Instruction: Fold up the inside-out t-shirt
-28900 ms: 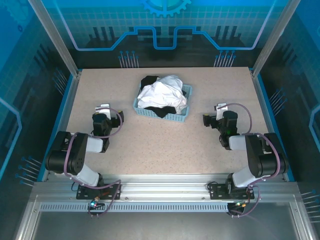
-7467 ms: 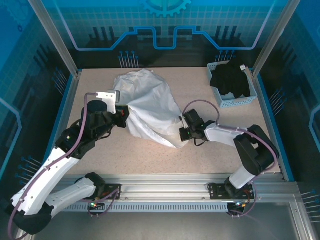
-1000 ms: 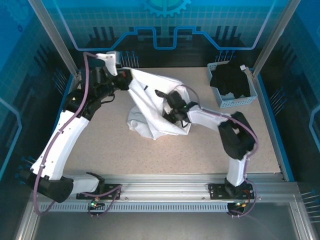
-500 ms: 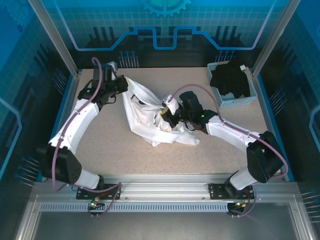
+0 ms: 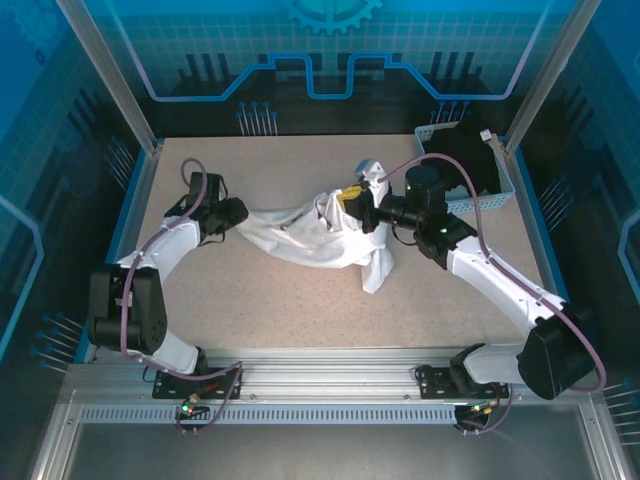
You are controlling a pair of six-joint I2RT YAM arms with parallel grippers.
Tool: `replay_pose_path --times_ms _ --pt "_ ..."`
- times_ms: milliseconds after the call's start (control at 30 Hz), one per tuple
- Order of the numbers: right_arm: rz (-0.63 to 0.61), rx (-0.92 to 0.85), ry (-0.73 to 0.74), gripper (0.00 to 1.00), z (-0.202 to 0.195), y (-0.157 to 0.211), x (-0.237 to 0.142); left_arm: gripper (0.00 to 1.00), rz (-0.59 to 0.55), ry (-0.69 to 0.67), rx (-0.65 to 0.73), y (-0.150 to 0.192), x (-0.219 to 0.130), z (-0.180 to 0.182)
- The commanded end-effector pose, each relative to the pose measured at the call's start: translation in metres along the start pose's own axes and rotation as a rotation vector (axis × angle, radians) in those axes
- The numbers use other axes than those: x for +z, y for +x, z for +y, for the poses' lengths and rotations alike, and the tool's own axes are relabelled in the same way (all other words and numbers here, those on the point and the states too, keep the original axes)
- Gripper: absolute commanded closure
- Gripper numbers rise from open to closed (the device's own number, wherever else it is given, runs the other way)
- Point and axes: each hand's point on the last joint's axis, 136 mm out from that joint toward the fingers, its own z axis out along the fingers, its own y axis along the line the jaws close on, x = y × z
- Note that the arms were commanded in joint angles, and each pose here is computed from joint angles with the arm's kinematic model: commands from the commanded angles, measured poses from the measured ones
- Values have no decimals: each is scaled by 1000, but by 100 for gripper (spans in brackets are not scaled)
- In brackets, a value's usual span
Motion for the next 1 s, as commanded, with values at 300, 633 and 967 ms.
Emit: replay_pose_path --times_ms 300,633,967 --pt "80 48 -13 100 -6 40 15 12 141 606 294 100 -66 -165" --pt "5 15 2 100 -5 3 -3 65 227 534 325 112 -18 -177" --pt "-287 -11 26 100 -11 -83 -79 100 40 512 86 48 -32 -109"
